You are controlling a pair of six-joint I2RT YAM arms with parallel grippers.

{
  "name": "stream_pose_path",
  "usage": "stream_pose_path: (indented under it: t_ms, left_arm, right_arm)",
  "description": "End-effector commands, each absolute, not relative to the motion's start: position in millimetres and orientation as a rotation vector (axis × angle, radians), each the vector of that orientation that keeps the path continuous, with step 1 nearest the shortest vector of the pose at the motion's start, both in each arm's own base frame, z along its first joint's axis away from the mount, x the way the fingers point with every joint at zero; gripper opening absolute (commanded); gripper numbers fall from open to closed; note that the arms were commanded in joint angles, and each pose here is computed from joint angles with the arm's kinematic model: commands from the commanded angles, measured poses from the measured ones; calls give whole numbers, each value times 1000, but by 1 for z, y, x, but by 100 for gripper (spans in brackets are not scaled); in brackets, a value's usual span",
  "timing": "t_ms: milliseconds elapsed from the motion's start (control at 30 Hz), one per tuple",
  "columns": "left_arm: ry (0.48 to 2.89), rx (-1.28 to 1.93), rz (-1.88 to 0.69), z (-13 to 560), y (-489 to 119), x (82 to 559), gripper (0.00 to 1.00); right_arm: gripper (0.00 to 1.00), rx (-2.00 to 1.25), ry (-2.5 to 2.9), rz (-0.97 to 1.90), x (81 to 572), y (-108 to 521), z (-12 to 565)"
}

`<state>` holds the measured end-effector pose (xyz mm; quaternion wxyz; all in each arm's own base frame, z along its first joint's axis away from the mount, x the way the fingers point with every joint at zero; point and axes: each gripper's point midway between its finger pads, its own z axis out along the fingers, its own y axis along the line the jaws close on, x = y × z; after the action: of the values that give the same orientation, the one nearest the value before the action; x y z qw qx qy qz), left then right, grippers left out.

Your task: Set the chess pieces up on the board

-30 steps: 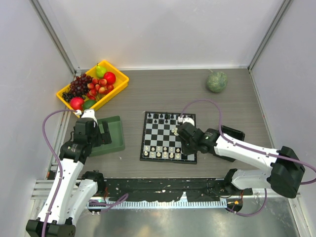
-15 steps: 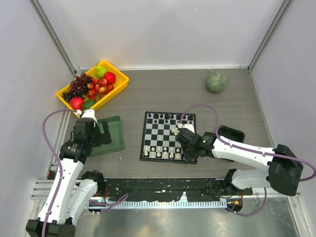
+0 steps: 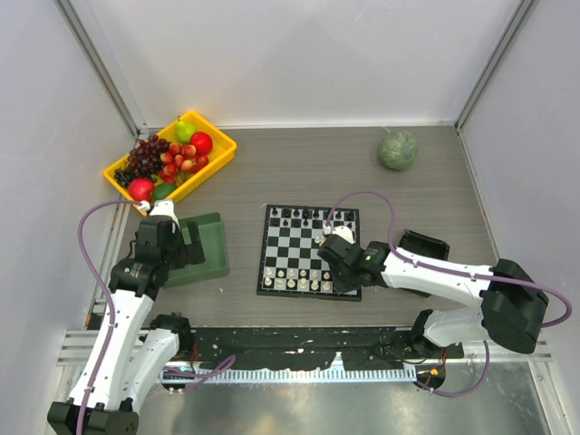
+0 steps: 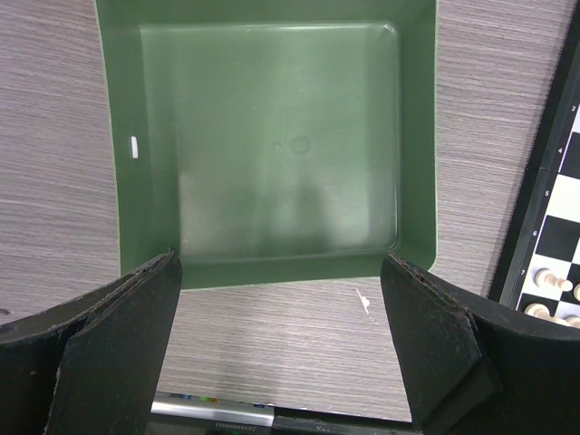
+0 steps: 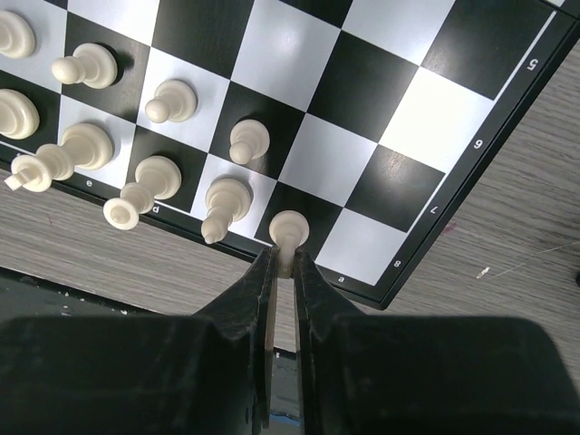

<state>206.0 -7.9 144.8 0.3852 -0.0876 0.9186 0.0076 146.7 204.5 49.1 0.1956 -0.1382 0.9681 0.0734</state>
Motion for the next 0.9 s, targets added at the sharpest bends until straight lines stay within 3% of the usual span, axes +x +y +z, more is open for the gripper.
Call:
stream_pose_path:
  t_ms: [0,333,567,867]
  left_arm:
    - [2300,-218,1,160,-10,212,99]
    - [2301,-216,-4,160,-10,212,99]
    - [2299,-216,-5,161,-10,212,99]
    - [2299,-213,-8,161,-11,212,99]
  right_arm:
    - [8,-345,2674,191,157,209,55]
    - [11,-351,2667,202,155,206,56]
    - [28,-359,2639,274,157,216,64]
    - [35,-331,2590,337,163,224,89]
